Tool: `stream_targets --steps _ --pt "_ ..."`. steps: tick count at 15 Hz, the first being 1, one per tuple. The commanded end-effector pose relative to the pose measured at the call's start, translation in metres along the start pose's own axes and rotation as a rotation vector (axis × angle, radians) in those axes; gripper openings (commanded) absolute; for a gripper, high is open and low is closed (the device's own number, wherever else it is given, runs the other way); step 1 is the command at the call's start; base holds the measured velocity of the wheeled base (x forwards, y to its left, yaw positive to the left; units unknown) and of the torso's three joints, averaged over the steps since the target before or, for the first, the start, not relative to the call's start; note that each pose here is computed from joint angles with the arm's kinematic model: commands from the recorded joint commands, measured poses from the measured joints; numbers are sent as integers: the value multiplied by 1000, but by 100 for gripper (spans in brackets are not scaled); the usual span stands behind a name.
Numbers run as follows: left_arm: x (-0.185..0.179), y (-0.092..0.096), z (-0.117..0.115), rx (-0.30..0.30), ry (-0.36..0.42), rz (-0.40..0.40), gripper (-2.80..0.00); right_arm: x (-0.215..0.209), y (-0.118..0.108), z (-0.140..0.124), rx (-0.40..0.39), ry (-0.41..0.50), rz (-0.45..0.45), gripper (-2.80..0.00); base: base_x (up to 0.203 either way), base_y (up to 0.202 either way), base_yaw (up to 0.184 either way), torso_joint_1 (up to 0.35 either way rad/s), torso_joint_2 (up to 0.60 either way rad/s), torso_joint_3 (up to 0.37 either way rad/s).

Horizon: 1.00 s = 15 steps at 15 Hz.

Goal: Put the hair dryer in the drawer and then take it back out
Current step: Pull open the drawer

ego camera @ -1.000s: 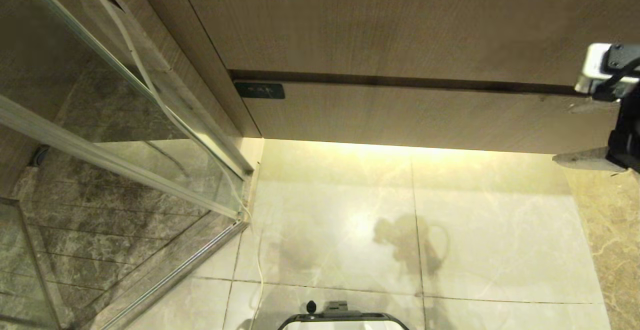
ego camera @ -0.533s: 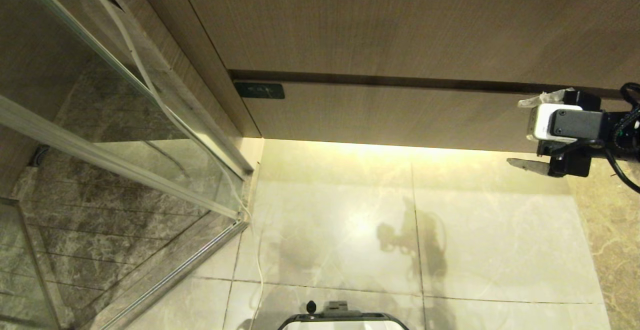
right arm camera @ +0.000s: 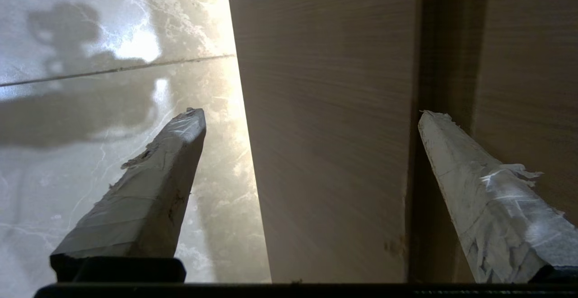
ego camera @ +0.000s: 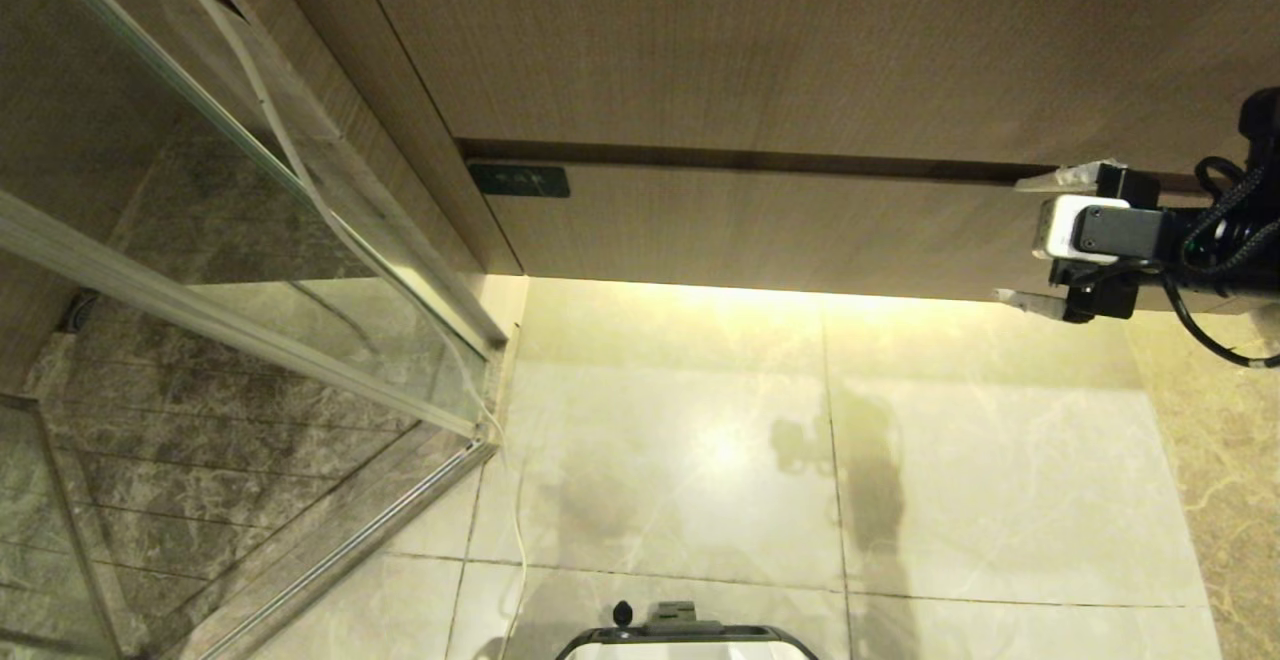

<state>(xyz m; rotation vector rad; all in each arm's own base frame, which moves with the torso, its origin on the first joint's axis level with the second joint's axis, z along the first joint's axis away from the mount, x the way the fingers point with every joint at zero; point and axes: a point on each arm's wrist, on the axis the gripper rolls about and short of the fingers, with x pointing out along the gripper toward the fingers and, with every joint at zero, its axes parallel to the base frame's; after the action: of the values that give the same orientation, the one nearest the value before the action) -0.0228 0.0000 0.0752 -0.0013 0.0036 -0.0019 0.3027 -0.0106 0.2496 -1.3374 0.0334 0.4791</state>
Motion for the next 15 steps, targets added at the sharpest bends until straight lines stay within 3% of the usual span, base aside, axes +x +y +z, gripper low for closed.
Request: stream_targets --steps 1,10,13,15 --pt "0 0 0 0 1 0 -280 19 1 -9 2 4 18 0 0 0 0 0 0 0" --pt "0 0 0 0 1 0 -280 54 -11 -25 -17 -2 -39 0 0 0 0 0 0 0" --pt "0 0 0 0 1 0 -280 56 -8 -26 -12 8 -21 0 0 0 0 0 0 0" --pt "0 0 0 0 1 0 -280 53 -2 -28 19 58 45 0 0 0 0 0 0 0"
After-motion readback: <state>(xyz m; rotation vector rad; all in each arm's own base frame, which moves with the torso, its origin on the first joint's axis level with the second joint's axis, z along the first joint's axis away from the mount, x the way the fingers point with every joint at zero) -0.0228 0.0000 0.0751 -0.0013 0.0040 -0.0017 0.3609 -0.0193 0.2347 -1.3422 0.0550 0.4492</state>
